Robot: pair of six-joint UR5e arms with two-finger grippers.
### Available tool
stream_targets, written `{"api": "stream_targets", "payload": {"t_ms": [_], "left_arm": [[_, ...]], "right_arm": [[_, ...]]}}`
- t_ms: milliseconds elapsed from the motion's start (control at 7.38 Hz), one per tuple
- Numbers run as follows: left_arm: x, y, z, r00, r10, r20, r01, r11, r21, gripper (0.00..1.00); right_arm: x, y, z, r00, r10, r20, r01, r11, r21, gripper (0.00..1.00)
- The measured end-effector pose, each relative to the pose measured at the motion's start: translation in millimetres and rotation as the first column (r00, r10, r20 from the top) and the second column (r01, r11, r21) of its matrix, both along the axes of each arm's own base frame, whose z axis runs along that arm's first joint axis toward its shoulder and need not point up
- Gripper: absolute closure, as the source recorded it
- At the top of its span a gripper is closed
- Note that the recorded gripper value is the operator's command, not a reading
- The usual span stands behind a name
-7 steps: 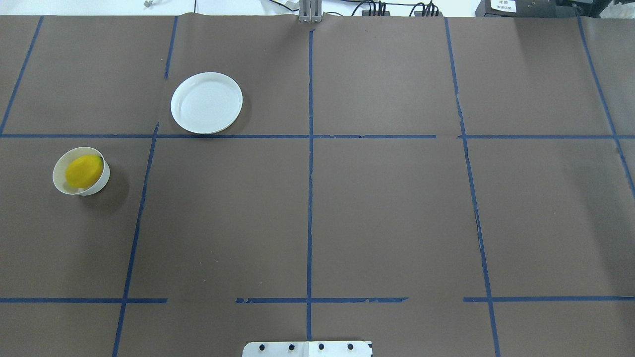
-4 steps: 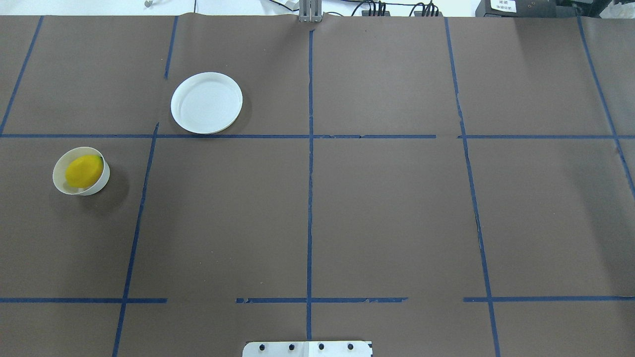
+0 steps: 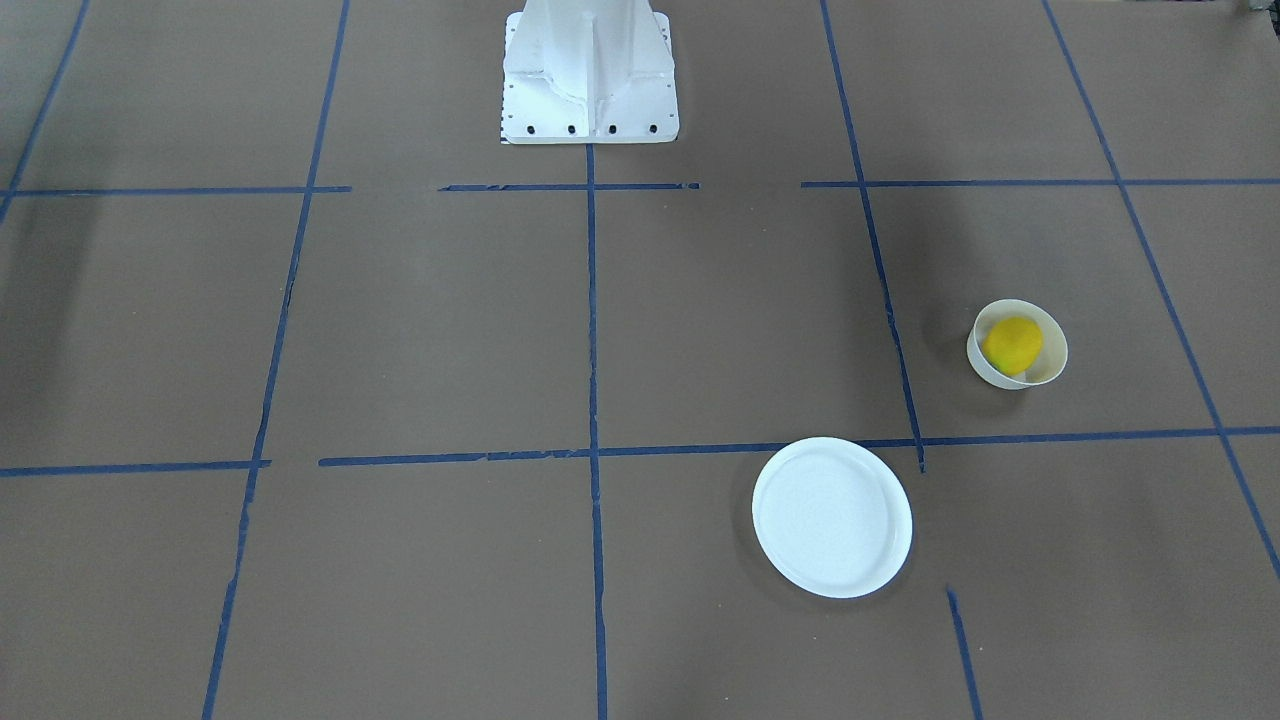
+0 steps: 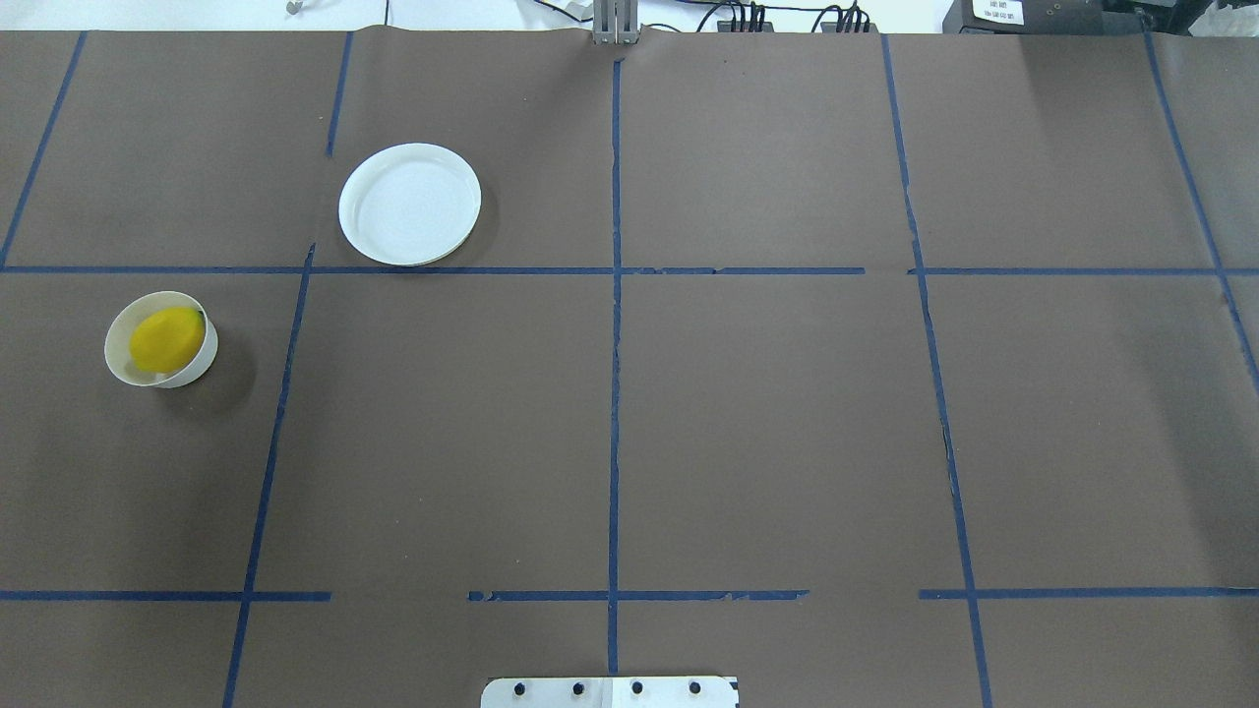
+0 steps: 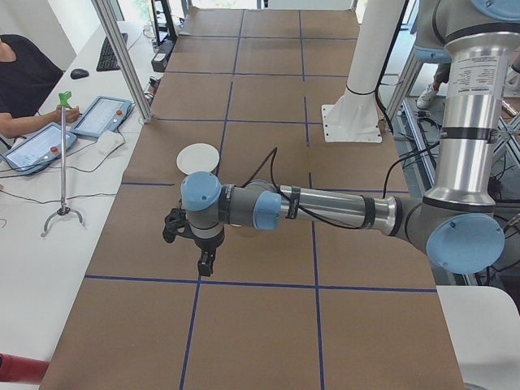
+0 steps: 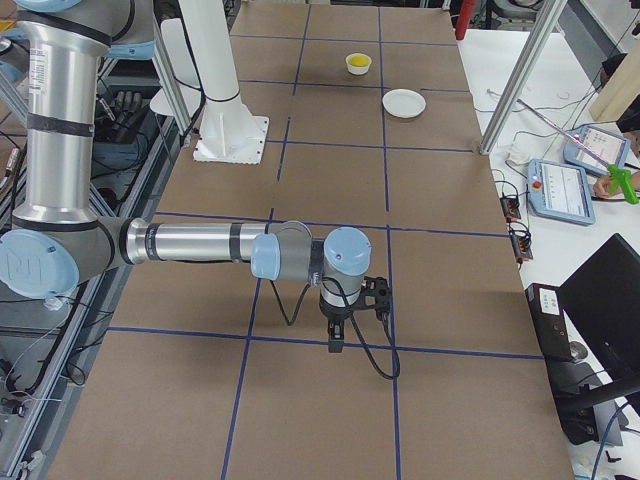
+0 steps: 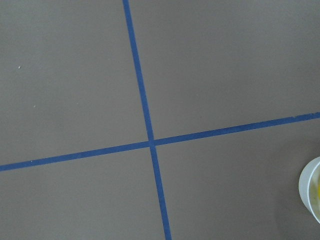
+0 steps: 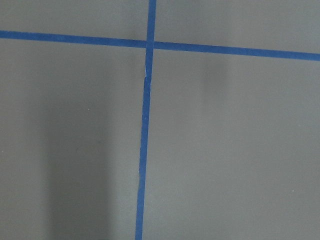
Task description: Move lemon from plate to bowl
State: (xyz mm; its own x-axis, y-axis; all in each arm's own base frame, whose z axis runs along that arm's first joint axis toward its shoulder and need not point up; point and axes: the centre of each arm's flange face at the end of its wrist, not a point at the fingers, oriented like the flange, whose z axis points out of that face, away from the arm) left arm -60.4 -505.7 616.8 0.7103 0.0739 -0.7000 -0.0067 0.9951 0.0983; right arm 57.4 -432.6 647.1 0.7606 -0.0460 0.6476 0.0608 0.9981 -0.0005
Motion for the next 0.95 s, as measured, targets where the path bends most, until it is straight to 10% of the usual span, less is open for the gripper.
{"api": "stream_targets", "payload": {"t_ms": [948], "left_arm": [[-4,22,25,1.000,-0.010,-0.004,0.010,0.998,-0.059,0.00]], "right_arm": [[0,0,0,1.000,0.000,0.000,0.000,1.000,0.000,0.00]]}}
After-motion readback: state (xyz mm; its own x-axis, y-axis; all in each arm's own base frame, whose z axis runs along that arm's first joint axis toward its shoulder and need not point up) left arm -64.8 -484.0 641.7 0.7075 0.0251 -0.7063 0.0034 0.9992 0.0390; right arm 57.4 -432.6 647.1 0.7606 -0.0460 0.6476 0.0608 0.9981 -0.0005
